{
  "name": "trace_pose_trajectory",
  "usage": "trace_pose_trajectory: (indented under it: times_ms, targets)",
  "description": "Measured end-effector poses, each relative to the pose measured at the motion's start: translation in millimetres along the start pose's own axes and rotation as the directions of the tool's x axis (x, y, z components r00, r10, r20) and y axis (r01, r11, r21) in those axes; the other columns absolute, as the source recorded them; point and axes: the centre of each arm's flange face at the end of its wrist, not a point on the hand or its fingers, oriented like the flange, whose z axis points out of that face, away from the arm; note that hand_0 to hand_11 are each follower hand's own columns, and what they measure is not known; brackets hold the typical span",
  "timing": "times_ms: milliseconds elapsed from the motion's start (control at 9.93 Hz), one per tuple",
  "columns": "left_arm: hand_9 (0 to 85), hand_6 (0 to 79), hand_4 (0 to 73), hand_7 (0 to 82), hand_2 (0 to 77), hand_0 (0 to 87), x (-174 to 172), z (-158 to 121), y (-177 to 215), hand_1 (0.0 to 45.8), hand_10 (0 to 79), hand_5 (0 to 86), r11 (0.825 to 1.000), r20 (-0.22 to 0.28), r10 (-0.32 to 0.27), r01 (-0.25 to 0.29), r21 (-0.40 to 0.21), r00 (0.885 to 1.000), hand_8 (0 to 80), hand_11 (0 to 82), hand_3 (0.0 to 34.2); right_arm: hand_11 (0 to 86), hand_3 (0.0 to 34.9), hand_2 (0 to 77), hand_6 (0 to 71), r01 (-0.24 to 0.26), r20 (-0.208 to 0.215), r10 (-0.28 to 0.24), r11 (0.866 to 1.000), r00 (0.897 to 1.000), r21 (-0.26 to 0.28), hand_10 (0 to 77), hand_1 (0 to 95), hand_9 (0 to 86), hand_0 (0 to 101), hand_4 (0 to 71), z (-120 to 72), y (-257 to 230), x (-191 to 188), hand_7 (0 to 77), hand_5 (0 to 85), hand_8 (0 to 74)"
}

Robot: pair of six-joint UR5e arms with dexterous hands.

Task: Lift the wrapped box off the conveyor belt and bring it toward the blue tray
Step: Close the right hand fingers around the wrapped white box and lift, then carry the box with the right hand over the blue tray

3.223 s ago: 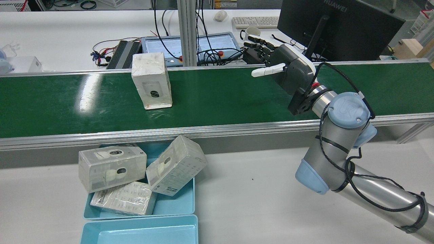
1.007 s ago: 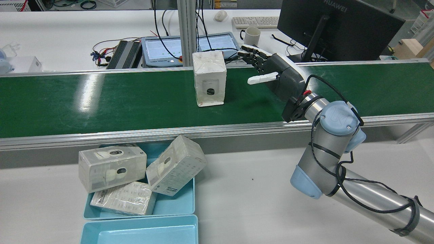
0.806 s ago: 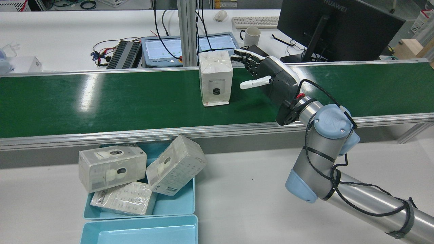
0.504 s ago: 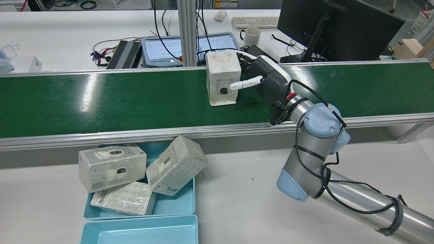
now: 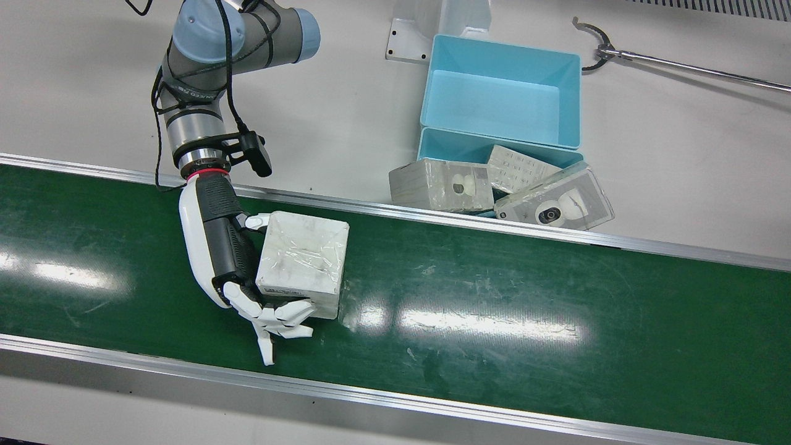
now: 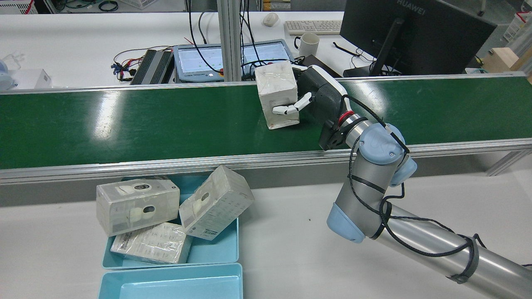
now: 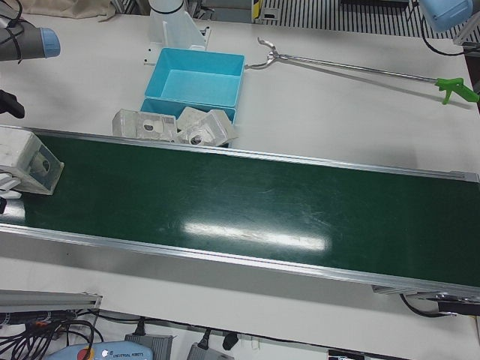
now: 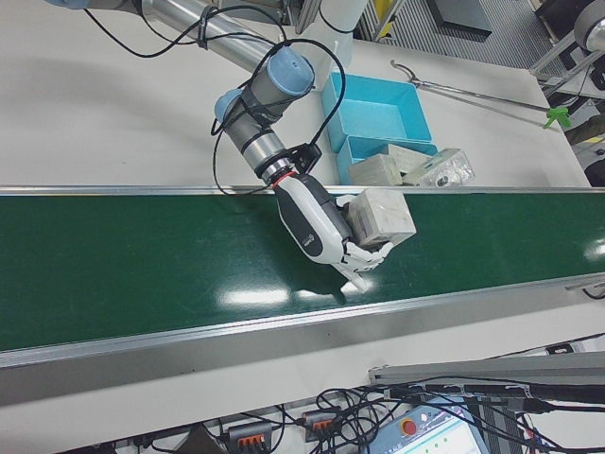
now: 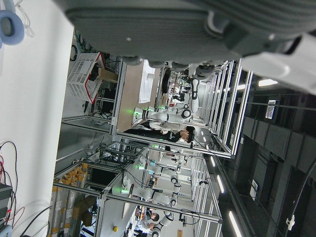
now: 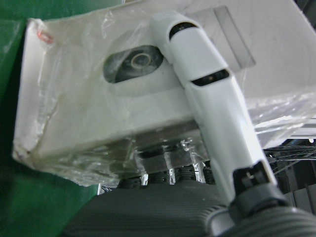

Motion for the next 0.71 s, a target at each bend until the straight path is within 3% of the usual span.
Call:
trace_pose_trajectory:
  times_ms: [101, 201, 302, 403, 504, 604, 705]
  targets:
    - [0.5, 0.0, 0.0, 0.5, 0.5, 0.0, 0, 0, 0, 0.0, 0.0, 1.1, 1.0, 0.0, 0.0, 0.0, 0.0, 1.0, 0.5, 0.5, 0.0, 10.9, 0.0, 29.5, 26.2, 0.0, 0.002, 0.0, 1.0, 1.0, 0.001, 21.3, 18.5, 36.0, 60, 33.8, -0.3, 1, 0, 40.9, 36.0, 36.0]
    - [0.5, 0.0, 0.0, 0.5, 0.5, 0.0, 0, 0, 0, 0.0, 0.5, 1.1, 1.0, 0.0, 0.0, 0.0, 0.0, 1.0, 0.5, 0.5, 0.0, 10.9, 0.0, 29.5, 26.2, -0.004, 0.005, 0.004, 1.0, 1.0, -0.006, 21.3, 18.5, 36.0, 60, 33.8, -1.3, 5, -2, 40.9, 36.0, 36.0]
    - [0.5, 0.0, 0.0, 0.5, 0.5, 0.0, 0, 0, 0, 0.0, 0.5, 1.1, 1.0, 0.0, 0.0, 0.0, 0.0, 1.0, 0.5, 0.5, 0.0, 30.5, 0.0, 34.9, 33.8, -0.011, 0.01, 0.011, 1.0, 1.0, -0.024, 34.4, 5.4, 46.4, 50, 22.9, -4.3, 20, -7, 48.5, 55.1, 47.5]
    - [0.5, 0.0, 0.0, 0.5, 0.5, 0.0, 0, 0, 0, 0.0, 0.5, 1.1, 1.0, 0.0, 0.0, 0.0, 0.0, 1.0, 0.5, 0.5, 0.0, 30.5, 0.0, 34.9, 33.8, -0.016, 0.016, 0.017, 0.999, 1.0, -0.047, 34.4, 5.4, 46.4, 50, 22.9, -10.8, 43, -15, 48.5, 55.1, 47.5]
    - [0.5, 0.0, 0.0, 0.5, 0.5, 0.0, 0, 0, 0, 0.0, 0.0, 1.1, 1.0, 0.0, 0.0, 0.0, 0.0, 1.0, 0.5, 0.5, 0.0, 49.1, 0.0, 35.5, 35.5, -0.017, 0.022, 0.019, 0.997, 1.0, -0.074, 39.3, 4.4, 50.2, 48, 21.3, -19.3, 68, -22, 50.7, 58.4, 50.7]
    - [0.5, 0.0, 0.0, 0.5, 0.5, 0.0, 0, 0, 0, 0.0, 0.0, 1.1, 1.0, 0.0, 0.0, 0.0, 0.0, 1.0, 0.5, 0.5, 0.0, 57.3, 0.0, 36.0, 36.0, -0.022, 0.019, 0.024, 0.995, 1.0, -0.099, 39.3, 3.3, 53.5, 46, 20.7, -28.6, 90, -18, 52.4, 60.5, 52.4]
    - [0.5, 0.0, 0.0, 0.5, 0.5, 0.0, 0, 0, 0, 0.0, 0.5, 1.1, 1.0, 0.0, 0.0, 0.0, 0.0, 1.0, 0.5, 0.5, 0.0, 57.3, 0.0, 36.0, 37.1, -0.029, 0.009, 0.03, 0.992, 0.999, -0.12, 40.4, 3.3, 56.7, 45, 20.2, -38.7, 108, -3, 55.1, 62.2, 54.0]
